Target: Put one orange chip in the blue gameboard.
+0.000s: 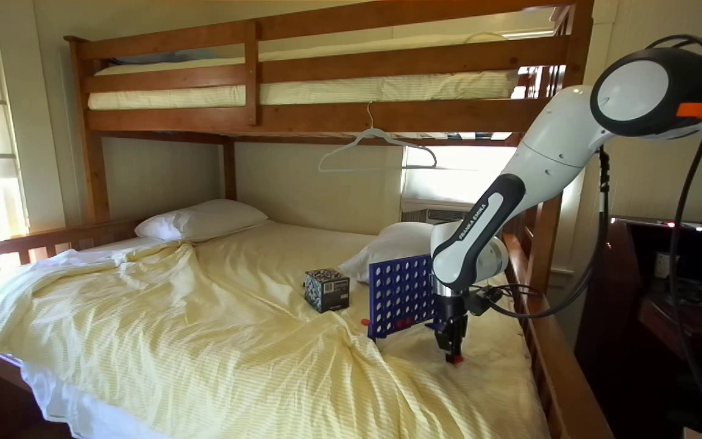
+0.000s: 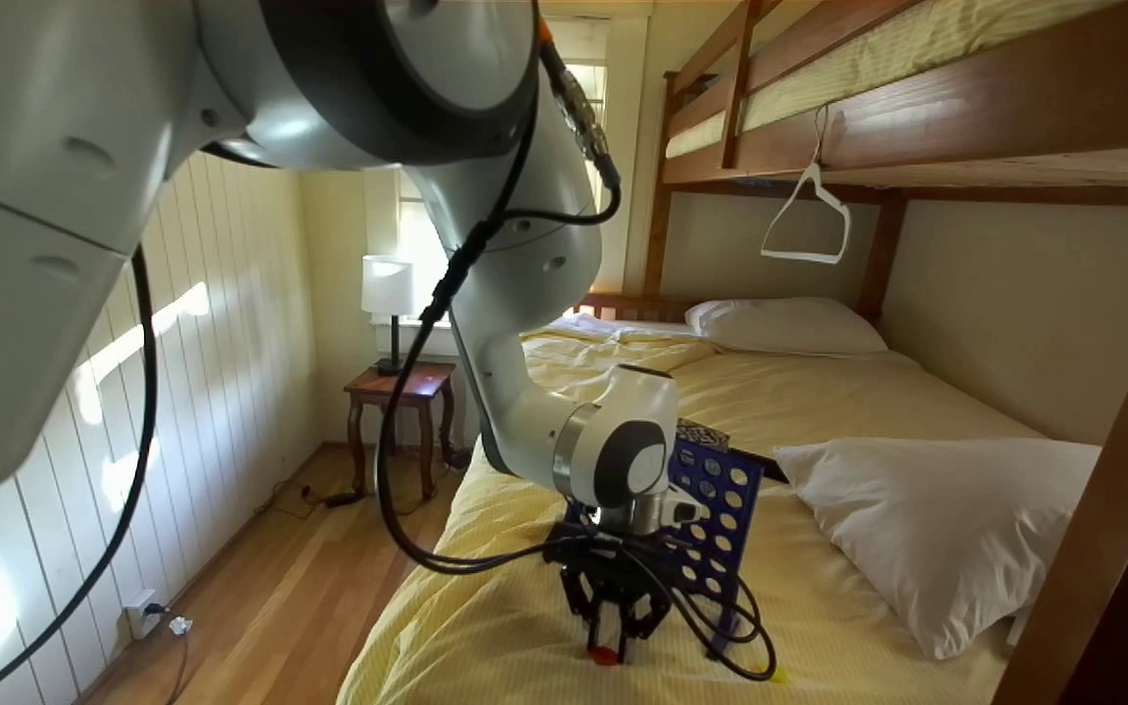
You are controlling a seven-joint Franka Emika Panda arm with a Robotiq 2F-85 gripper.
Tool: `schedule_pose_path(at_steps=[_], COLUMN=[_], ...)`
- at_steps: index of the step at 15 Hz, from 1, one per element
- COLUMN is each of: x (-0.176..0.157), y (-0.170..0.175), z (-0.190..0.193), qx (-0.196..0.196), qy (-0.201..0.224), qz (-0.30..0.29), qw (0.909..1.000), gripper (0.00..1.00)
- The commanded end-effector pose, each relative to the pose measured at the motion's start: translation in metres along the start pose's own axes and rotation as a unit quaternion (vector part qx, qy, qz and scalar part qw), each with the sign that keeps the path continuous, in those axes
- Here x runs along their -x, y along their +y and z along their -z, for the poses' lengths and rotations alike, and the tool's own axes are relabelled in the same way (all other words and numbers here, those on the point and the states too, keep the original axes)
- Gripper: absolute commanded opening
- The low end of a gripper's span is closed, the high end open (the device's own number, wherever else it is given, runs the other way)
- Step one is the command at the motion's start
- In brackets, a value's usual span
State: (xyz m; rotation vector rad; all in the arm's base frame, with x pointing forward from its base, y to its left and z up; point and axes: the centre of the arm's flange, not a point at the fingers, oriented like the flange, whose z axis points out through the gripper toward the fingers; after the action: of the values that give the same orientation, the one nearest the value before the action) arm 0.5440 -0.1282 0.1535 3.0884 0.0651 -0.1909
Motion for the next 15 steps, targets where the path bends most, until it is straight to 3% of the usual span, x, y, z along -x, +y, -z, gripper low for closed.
schedule_pose_path(at_steps=[1, 10, 11, 13, 15], x=[0.004, -0.014, -0.015, -0.017, -0.019], y=[0.0, 0.006, 0.006, 0.006, 0.006], z=[0.015, 0.024, 0.023, 0.022, 0.021], qx=[0.004, -0.029, -0.033, -0.039, -0.041], qy=[0.007, 0.063, 0.065, 0.07, 0.073], qz=[0.009, -0.049, -0.053, -0.064, -0.072], qw=[0.9999, 0.9964, 0.9959, 0.9947, 0.9938], gripper=[0.13, 0.11, 0.45, 0.66, 0.81])
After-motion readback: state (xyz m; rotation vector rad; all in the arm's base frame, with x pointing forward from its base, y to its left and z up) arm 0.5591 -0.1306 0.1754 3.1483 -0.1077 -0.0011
